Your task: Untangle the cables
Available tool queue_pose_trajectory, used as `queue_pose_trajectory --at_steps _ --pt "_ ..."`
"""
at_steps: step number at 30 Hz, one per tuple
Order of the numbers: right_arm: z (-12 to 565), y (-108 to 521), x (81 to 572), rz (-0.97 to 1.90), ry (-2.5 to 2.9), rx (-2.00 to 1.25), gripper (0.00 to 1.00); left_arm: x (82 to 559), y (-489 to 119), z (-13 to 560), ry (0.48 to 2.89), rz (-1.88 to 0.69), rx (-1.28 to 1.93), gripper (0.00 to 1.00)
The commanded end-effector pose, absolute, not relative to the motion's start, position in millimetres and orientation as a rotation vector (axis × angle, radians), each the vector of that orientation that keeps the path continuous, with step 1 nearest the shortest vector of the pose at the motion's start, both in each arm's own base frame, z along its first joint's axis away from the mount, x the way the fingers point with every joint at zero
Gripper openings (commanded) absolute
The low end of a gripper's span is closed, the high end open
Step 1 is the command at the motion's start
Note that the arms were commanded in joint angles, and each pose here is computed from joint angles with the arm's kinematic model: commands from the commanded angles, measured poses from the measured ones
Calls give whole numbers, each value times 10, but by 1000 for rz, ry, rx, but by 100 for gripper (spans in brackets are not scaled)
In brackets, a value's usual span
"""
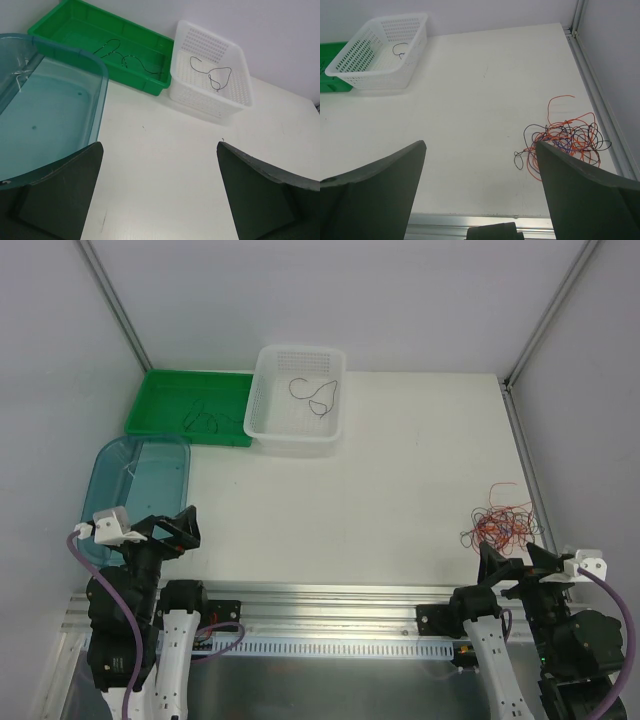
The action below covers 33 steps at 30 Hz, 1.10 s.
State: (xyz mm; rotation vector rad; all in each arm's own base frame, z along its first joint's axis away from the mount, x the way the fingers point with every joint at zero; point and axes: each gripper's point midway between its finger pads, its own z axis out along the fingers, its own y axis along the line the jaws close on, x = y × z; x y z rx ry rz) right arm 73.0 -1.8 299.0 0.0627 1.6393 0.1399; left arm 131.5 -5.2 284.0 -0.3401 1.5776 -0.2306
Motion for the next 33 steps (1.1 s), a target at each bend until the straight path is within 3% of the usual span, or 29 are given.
queue_pose_trajectory --at_steps 1,10,16,21,26,33 --pt "3084 -91 434 154 1478 89 97 1030 -22 3022 1395 -245 -346 99" --pt "2919 9 923 156 1826 164 97 1310 92 2805 1523 -202 -452 99" --pt "2657 351 1320 250 2145 46 97 1844 -124 2300 1812 -341 -566 99" --pt "2350 392 1566 213 2386 64 97 2007 -297 1981 1994 -404 -524 99" --pt "2026 -70 1856 -132 2434 382 97 2085 -361 1932 2032 -409 -409 99" --pt "1830 -694 2042 -333 2256 956 97 2140 -545 1715 2019 -504 -269 99"
